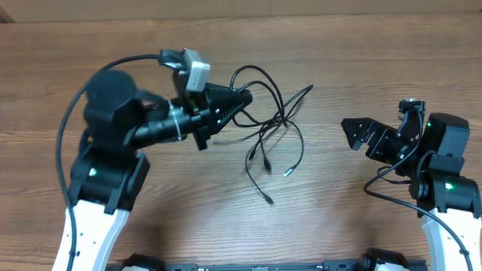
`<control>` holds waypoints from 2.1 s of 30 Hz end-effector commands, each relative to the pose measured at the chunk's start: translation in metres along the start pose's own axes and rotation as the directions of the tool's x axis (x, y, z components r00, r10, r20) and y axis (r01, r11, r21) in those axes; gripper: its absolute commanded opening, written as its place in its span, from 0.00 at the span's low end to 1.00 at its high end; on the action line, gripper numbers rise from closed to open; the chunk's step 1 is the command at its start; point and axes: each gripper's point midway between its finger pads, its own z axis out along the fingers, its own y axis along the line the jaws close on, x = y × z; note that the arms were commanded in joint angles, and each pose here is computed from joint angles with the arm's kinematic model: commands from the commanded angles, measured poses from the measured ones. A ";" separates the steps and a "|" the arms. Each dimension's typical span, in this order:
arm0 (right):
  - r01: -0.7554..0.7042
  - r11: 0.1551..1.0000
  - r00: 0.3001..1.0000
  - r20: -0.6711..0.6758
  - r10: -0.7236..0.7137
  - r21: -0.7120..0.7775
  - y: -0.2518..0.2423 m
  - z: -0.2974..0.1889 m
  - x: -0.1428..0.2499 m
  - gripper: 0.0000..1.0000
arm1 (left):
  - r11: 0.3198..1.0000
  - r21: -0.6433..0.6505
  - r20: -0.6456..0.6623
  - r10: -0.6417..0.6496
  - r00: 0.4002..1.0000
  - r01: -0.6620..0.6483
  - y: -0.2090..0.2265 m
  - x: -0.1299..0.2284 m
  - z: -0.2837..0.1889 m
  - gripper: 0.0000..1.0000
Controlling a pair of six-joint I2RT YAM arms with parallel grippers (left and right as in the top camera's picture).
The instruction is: Untangle cables
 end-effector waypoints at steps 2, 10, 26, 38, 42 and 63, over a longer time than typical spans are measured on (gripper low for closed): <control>0.035 0.988 0.999 -0.020 -0.038 -0.151 0.029 -0.006 0.001 1.00 | 0.990 -0.029 0.097 0.143 0.985 -0.141 -0.023 -0.029 -0.016 0.04; 0.059 0.979 0.997 -0.036 -0.068 -0.196 0.036 -0.007 0.006 1.00 | 0.875 -0.054 0.231 0.480 0.846 -0.481 -0.072 -0.063 -0.040 0.04; 0.057 0.979 0.997 -0.039 -0.066 -0.196 0.036 -0.007 0.007 1.00 | 0.840 -0.529 -0.043 0.114 0.993 -0.120 0.062 0.008 -0.049 0.04; 0.035 0.964 0.990 -0.120 -0.069 -0.263 0.045 -0.011 0.027 1.00 | 0.745 -0.660 -0.242 -0.338 0.909 0.102 0.117 0.114 -0.049 0.46; 0.027 0.957 0.980 -0.182 -0.083 -0.288 0.047 -0.015 0.045 1.00 | 0.693 -0.709 -0.257 -0.427 0.867 0.132 0.127 0.135 -0.054 0.77; 0.213 0.764 0.756 -0.393 -0.524 -0.609 0.097 -0.001 0.150 1.00 | 0.563 -0.822 -0.322 -0.336 0.885 -0.086 0.165 0.132 -0.082 1.00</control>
